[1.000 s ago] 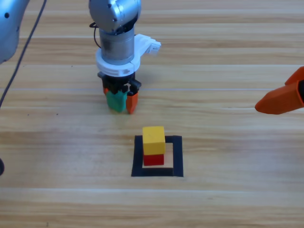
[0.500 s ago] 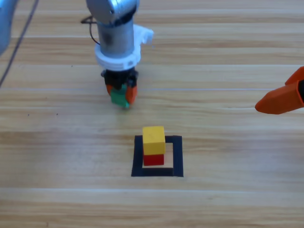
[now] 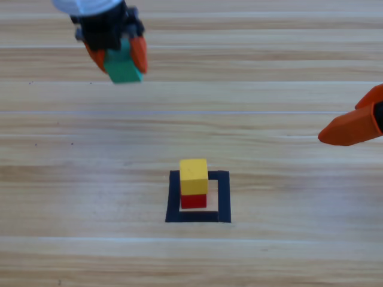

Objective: Stack the blocks in the rectangular block: red at the bottom, yellow in the middle, green on top

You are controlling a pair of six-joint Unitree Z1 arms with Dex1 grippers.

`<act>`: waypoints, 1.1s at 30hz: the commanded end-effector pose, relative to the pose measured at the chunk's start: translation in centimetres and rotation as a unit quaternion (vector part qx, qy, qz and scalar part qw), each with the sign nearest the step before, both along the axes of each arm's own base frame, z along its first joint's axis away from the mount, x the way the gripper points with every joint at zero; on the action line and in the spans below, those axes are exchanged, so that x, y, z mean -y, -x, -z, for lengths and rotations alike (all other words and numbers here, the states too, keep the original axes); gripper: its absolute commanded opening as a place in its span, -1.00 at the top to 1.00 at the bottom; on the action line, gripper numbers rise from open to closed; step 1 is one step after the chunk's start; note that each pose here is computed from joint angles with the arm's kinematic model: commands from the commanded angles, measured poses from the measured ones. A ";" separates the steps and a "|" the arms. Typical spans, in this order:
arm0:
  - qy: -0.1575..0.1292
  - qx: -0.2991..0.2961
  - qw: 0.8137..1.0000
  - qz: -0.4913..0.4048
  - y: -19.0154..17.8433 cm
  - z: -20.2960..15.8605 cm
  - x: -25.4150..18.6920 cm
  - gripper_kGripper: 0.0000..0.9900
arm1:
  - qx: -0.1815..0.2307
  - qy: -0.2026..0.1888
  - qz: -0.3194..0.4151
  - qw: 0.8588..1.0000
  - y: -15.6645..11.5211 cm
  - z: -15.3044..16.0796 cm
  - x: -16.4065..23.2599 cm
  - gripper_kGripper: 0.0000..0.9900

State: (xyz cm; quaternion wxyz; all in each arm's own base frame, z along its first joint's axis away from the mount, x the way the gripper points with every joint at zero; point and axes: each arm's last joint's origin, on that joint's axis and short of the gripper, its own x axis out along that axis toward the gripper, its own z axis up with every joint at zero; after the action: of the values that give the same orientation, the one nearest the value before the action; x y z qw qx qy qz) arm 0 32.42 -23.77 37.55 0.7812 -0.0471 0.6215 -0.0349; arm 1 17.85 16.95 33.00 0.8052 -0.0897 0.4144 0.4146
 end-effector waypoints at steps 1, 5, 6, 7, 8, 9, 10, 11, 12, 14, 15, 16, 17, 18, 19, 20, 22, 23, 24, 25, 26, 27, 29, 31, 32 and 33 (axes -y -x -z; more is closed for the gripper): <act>-0.027 -0.042 0.998 0.028 1.7 3.0 3.5 0.92 | -0.013 0.011 -0.027 0.999 -0.2 1.2 -2.1 -0.99; -0.040 -0.060 0.997 0.033 1.6 4.9 4.8 0.92 | -0.008 0.018 -0.040 0.999 0.0 1.2 -3.3 -0.99; -0.044 -0.065 0.996 0.033 1.6 5.3 5.1 0.92 | -0.009 0.019 -0.041 0.999 0.0 1.3 -3.4 -0.99; -0.047 -0.070 0.996 0.033 1.6 5.8 5.4 0.92 | -0.010 0.020 -0.041 0.999 -0.1 1.3 -3.5 -0.99; -0.049 -0.073 0.996 0.031 1.6 6.1 5.7 0.92 | -0.010 0.020 -0.041 0.999 -0.1 1.4 -3.5 -0.99; -0.051 -0.075 0.995 0.031 1.6 6.4 5.9 0.92 | -0.009 0.021 -0.041 0.999 -0.1 1.4 -3.5 -0.99; -0.052 -0.076 0.995 0.031 1.8 6.5 6.2 0.92 | -0.009 0.021 -0.040 0.999 -0.1 1.4 -3.5 -0.99; -0.053 -0.078 0.995 0.031 1.9 6.8 6.5 0.92 | -0.009 0.022 -0.040 0.999 -0.1 1.4 -3.4 -0.99; -0.053 -0.077 0.995 0.031 2.1 6.8 6.8 0.92 | -0.009 0.022 -0.039 0.999 -0.1 1.4 -3.4 -0.99; -0.052 -0.077 0.995 0.032 2.4 6.9 7.4 0.92 | -0.008 0.024 -0.038 0.999 -0.1 1.5 -3.4 -0.99; -0.052 -0.078 0.995 0.029 2.6 7.1 7.7 0.92 | -0.007 0.025 -0.036 0.999 -0.2 1.5 -3.4 -0.99; -0.053 -0.078 0.995 0.031 2.7 7.2 8.1 0.92 | -0.007 0.025 -0.036 0.999 -0.2 1.5 -3.4 -0.99; -0.054 -0.079 0.995 0.031 2.7 7.5 8.4 0.92 | -0.007 0.025 -0.036 0.999 -0.2 1.5 -3.4 -0.99; -0.054 -0.079 0.995 0.032 2.8 7.6 8.7 0.92 | -0.007 0.027 -0.035 0.999 -0.1 1.5 -3.4 -0.99; -0.054 -0.081 0.995 0.032 2.9 7.7 8.9 0.92 | -0.006 0.027 -0.035 0.999 -0.2 1.5 -3.4 -0.99; -0.054 -0.082 0.995 0.031 3.0 7.8 9.0 0.92 | -0.006 0.027 -0.035 0.999 -0.2 1.5 -3.4 -0.99; -0.054 -0.084 0.995 0.029 3.1 7.9 9.2 0.92 | -0.005 0.027 -0.034 0.999 -0.2 1.5 -3.4 -0.99; -0.053 -0.085 0.995 0.024 3.1 7.9 9.1 0.92 | -0.004 0.028 -0.032 0.999 -0.2 1.5 -3.4 -0.99; -0.053 -0.088 0.994 0.019 3.1 8.1 9.2 0.92 | -0.005 0.028 -0.033 0.999 -0.3 1.5 -3.4 -0.99; -0.052 -0.092 0.994 0.019 3.1 8.2 9.2 0.92 | -0.006 0.029 -0.033 0.999 -0.3 1.6 -3.5 -0.99; -0.052 -0.093 0.994 0.018 3.1 8.3 9.3 0.92 | -0.007 0.031 -0.033 0.999 -0.5 1.7 -3.7 -0.99; -0.050 -0.095 0.994 0.016 3.1 8.4 9.3 0.92 | -0.009 0.033 -0.032 0.999 -0.6 1.9 -3.8 -0.99; -0.048 -0.101 0.994 0.011 3.0 8.7 9.5 0.92 | -0.012 0.036 -0.032 0.999 -0.8 2.1 -4.0 -0.99; -0.047 -0.110 0.993 0.008 2.8 9.3 9.8 0.92 | -0.010 0.039 -0.030 0.999 -0.9 2.2 -4.0 -0.99; -0.046 -0.112 0.993 0.006 2.7 9.5 10.0 0.92 | -0.010 0.039 -0.029 0.999 -0.9 2.2 -4.0 -0.99; -0.044 -0.115 0.992 0.004 2.7 9.5 10.0 0.92 | -0.009 0.039 -0.029 0.999 -0.9 2.1 -4.0 -0.99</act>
State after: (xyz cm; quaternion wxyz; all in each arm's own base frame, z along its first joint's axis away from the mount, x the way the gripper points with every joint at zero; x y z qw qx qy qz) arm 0 29.42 -32.06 30.63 0.7249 -0.0203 0.6884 -0.0158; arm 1 17.97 19.44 32.17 0.7908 -0.1172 0.4233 0.4262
